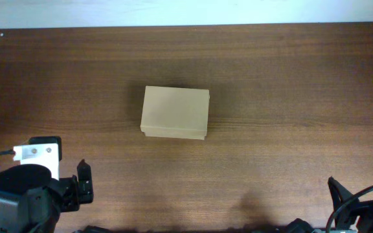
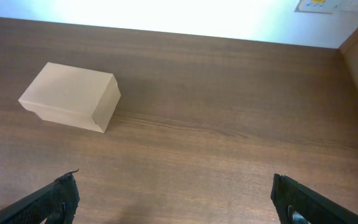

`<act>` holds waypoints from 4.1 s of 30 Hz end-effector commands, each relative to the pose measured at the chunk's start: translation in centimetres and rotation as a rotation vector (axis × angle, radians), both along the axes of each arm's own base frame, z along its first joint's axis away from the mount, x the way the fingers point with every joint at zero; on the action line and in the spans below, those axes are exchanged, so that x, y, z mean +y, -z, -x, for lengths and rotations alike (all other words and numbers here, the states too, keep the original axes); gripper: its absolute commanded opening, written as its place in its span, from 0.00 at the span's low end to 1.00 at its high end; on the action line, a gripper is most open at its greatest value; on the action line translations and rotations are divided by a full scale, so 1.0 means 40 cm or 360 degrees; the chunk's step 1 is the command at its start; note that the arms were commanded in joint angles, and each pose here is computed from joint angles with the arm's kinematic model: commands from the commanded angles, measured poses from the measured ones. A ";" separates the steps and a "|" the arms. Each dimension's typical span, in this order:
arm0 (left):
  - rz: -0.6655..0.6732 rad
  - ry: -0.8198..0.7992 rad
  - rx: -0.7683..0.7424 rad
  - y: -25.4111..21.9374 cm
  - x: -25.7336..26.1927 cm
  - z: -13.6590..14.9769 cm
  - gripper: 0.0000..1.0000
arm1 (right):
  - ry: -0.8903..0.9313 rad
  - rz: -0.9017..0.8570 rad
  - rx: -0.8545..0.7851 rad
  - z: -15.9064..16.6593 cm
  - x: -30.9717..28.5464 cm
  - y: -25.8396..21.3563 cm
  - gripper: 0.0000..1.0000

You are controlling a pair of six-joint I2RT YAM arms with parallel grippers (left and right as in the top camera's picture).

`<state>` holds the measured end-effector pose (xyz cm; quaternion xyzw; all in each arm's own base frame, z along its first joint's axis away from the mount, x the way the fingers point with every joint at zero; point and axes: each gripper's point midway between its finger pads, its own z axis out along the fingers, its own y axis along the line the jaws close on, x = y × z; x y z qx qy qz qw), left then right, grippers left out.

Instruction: Pack container

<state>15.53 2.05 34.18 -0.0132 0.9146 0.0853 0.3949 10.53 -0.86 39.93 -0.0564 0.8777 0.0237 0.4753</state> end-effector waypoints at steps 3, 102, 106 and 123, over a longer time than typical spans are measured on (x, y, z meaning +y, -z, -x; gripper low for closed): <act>-0.0012 -0.0009 0.0009 0.004 0.003 -0.001 1.00 | 0.0046 0.0007 0.0017 -0.003 -0.006 0.005 0.99; 0.0164 -0.0210 -0.0960 0.000 0.034 -0.112 1.00 | 0.0507 -0.0386 -0.0377 -0.314 -0.019 0.697 0.99; 0.0179 -0.0210 -0.1021 0.100 0.029 -0.146 1.00 | 0.0507 -0.0386 -0.0378 -0.314 -0.019 0.697 0.99; 0.0168 -0.0336 -0.1171 0.370 0.069 -0.180 1.00 | 0.0507 -0.0386 -0.0378 -0.314 -0.019 0.697 0.99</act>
